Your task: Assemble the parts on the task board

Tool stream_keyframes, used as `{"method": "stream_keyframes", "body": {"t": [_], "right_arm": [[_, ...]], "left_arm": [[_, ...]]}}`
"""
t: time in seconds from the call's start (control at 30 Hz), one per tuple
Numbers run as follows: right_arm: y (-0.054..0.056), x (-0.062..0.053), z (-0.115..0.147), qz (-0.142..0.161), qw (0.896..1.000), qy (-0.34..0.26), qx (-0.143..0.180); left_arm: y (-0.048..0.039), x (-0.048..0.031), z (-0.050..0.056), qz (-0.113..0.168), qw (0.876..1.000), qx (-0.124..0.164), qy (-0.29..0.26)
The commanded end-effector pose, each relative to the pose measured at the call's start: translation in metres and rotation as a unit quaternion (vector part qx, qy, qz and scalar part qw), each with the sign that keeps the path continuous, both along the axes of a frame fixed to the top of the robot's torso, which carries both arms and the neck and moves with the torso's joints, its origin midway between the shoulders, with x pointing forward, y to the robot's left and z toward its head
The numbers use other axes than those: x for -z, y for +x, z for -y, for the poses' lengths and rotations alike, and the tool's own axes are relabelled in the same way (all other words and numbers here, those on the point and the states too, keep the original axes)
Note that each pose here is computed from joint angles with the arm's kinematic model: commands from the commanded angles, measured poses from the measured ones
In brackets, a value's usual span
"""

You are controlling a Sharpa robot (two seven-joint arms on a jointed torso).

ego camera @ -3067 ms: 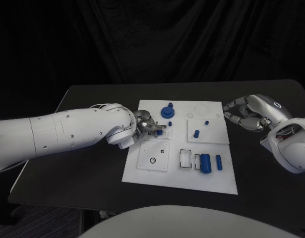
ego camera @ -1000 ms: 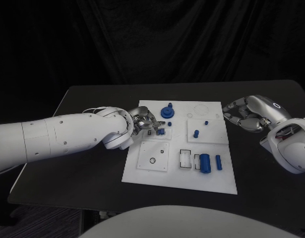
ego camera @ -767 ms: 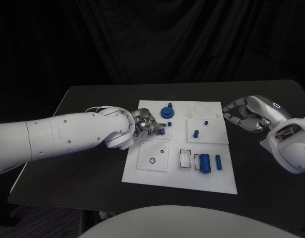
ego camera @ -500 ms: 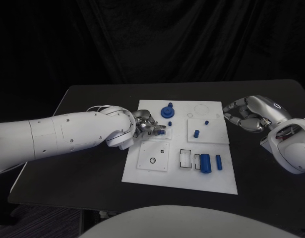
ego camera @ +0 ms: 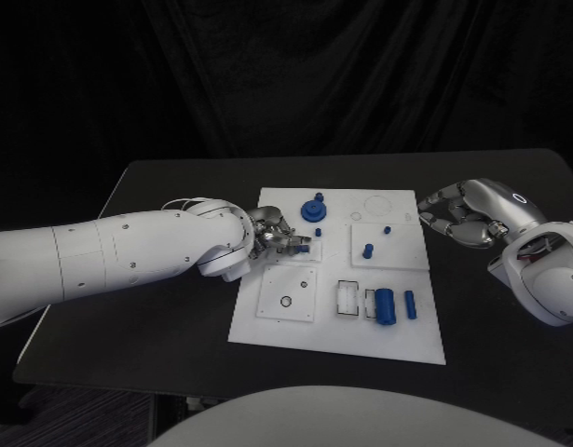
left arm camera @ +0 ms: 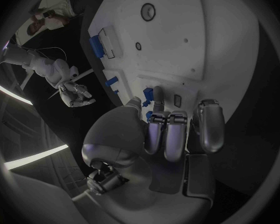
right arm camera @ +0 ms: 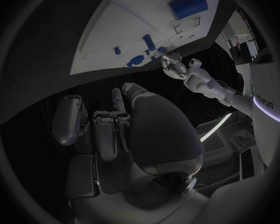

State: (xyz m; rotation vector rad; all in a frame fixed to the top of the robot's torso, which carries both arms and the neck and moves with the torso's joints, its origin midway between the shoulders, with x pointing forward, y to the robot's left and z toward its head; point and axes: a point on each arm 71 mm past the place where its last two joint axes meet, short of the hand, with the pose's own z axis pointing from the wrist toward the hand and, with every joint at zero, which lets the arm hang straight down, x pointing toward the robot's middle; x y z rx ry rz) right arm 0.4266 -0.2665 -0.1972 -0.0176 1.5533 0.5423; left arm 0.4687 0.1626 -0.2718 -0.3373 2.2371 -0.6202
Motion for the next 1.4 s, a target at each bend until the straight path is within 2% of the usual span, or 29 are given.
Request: {"method": "stream_keyframes", "body": {"t": [0.03,0.4,0.53,1.1,1.4], "right_arm": [[-0.0004,0.0012,0.0009,-0.004,1.0,-0.002,0.007],[-0.0001,0.0014,0.0011,-0.005,1.0,-0.003,0.007],[0.0,0.0015,0.001,-0.006,1.0,-0.003,0.007],[-0.0001,0.0016,0.0001,-0.006,1.0,-0.003,0.006],[-0.0005,0.0014,0.0002,-0.006,1.0,-0.003,0.006]], "left_arm": [[0.0004,-0.0028,0.0003,0.014,1.0,-0.002,-0.012],[0.0019,-0.0111,0.0002,0.064,0.997,-0.009,-0.049],[0.0025,-0.0123,0.0016,0.073,0.996,-0.008,-0.055],[0.0033,-0.0053,0.005,0.035,0.999,0.004,-0.03],[0.0029,-0.0033,0.0065,0.025,0.999,0.003,-0.021]]}}
